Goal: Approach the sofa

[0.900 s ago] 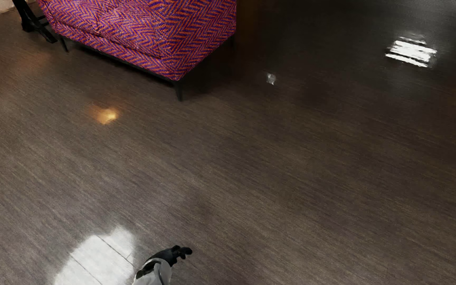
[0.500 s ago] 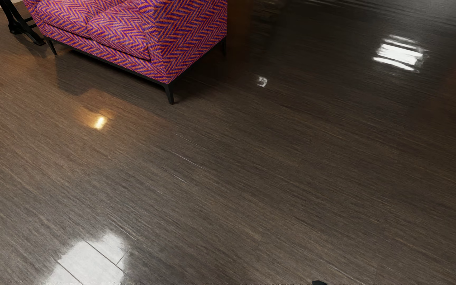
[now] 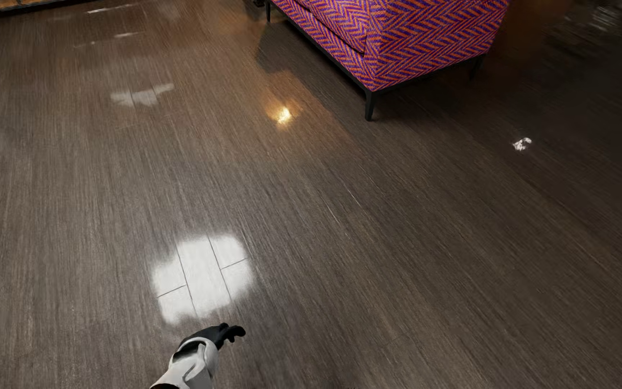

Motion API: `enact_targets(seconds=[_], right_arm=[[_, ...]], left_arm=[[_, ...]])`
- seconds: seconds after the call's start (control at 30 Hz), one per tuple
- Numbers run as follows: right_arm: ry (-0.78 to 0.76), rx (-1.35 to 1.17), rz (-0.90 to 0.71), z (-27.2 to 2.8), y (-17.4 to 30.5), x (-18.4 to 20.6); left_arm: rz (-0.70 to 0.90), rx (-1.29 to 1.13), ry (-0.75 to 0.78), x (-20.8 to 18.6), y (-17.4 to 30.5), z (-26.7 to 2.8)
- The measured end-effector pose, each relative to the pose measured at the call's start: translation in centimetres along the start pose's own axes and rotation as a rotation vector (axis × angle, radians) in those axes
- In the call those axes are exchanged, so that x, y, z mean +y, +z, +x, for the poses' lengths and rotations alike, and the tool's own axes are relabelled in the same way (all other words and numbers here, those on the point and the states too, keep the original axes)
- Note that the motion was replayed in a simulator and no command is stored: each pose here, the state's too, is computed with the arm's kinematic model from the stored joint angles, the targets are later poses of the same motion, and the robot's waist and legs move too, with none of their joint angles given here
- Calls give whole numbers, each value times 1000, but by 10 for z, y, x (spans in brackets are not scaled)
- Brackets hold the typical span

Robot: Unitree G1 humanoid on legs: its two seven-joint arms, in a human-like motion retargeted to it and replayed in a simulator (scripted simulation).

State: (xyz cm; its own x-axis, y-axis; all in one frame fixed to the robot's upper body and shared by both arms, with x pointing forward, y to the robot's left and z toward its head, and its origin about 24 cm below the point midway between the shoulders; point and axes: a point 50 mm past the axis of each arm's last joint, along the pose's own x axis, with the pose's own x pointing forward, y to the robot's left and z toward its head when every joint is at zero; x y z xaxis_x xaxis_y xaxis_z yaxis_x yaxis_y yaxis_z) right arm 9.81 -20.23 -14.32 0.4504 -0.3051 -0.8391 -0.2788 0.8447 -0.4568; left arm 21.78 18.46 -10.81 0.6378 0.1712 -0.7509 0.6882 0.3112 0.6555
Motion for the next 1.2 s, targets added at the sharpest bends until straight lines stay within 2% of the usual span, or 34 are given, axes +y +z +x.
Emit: enact_targets(seconds=[0.07, 0.13, 0.2, 0.27, 0.33, 0.4, 0.53, 0.6, 0.63, 0.73, 0.8, 0.9, 0.97, 1.0, 1.07, 1.13, 1.2], right_arm=[[48, -6, -13, -2, 1, 11], [79, -2, -103, -1, -2, 12], [97, 53, -163, 1, -13, 10], [104, 132, -196, 3, -27, 7], [100, 170, -224, 2, -38, 4], [69, 146, -229, 2, -38, -2], [-52, 38, -148, 5, -18, -19], [-107, -13, -80, 6, -7, -30], [-143, -23, -18, 5, -5, -35], [-272, 42, 200, -4, -30, -55], [-247, 126, 248, -9, -50, -46], [-51, 231, 102, -10, -69, -20], [55, 270, 67, -13, -73, -4], [60, 257, 62, -14, -71, 0], [15, 188, 13, -17, -64, 3], [9, 132, -45, -17, -58, 4], [48, 107, -85, -14, -52, 0]], left_arm=[[27, -119, 117, 39, 30, 1], [-43, -228, 211, 51, 58, -7], [-135, -293, 211, 38, 73, -15], [-104, -297, 113, 7, 70, -18], [-4, -225, -4, -24, 46, -18], [14, -65, -91, -48, 2, -17], [-283, 428, -91, -78, -105, -35], [-322, 523, -115, -86, -133, -46], [-274, 508, -142, -87, -132, -46], [-107, 326, -240, -75, -89, -27], [-79, 140, -285, -63, -49, -18], [-232, -47, -137, -34, -14, -16], [-156, -140, -30, -6, 5, -15], [-85, -177, 12, 10, 15, -14], [-41, -212, 110, 41, 32, -12], [-97, -195, 216, 59, 35, -10], [-178, -141, 266, 59, 23, -8]])
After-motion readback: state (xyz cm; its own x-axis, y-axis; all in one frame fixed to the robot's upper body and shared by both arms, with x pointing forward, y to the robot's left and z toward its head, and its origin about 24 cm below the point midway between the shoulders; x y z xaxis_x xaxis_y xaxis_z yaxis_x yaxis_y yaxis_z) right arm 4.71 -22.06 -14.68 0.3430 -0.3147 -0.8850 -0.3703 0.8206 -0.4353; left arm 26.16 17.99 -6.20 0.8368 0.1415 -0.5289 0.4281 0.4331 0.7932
